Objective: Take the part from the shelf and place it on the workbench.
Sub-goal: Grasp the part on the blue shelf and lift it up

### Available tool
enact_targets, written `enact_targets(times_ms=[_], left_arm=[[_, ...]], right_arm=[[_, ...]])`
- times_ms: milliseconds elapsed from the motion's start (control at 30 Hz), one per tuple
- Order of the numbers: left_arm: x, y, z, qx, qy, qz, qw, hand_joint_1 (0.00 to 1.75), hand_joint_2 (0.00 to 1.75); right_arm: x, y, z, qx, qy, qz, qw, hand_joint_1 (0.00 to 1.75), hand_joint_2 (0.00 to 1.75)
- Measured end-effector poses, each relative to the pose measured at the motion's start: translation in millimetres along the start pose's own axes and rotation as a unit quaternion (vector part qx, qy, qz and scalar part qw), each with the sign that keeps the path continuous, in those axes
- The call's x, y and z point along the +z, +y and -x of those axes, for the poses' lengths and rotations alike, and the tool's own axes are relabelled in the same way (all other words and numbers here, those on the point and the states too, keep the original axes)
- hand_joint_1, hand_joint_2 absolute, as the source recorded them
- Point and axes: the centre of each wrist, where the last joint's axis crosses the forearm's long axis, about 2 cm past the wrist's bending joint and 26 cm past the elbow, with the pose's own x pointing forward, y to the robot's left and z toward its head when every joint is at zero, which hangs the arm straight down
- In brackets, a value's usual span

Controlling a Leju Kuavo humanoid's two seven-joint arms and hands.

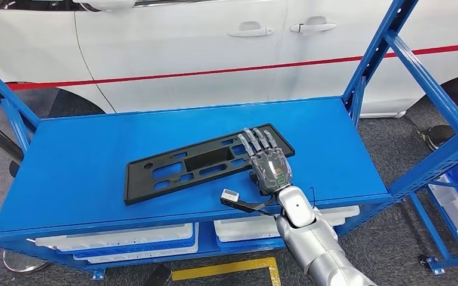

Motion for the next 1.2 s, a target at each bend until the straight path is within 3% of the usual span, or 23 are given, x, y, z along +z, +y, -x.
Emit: enact_targets(times_ms=[867,1000,1067,1200], left_arm=[[-1.7,-0.3,-3.4,0.001,-0.009,0.001,1.000,0.00,0.00],[-1.4,-1.0,-3.0,0.001,-0.009,0.002,1.000,0.00,0.00],[-1.9,-0.9,-4.0,0.001,-0.011,0.002,1.000,0.00,0.00],[-1.4,-1.4,-3.2,0.002,-0.010,0.003,1.000,0.00,0.00]], right_arm=[[-2.3,8.7,-14.5,0.016,-0.041,-0.028,0.999,0.01,1.75],[-2.3,9.1,-14.3,0.016,-0.041,-0.029,0.999,1.66,1.75],[-2.3,9.4,-14.0,0.016,-0.042,-0.030,0.999,1.75,1.75],[1.6,12.4,-14.0,0.015,-0.041,-0.038,0.998,1.75,1.75]])
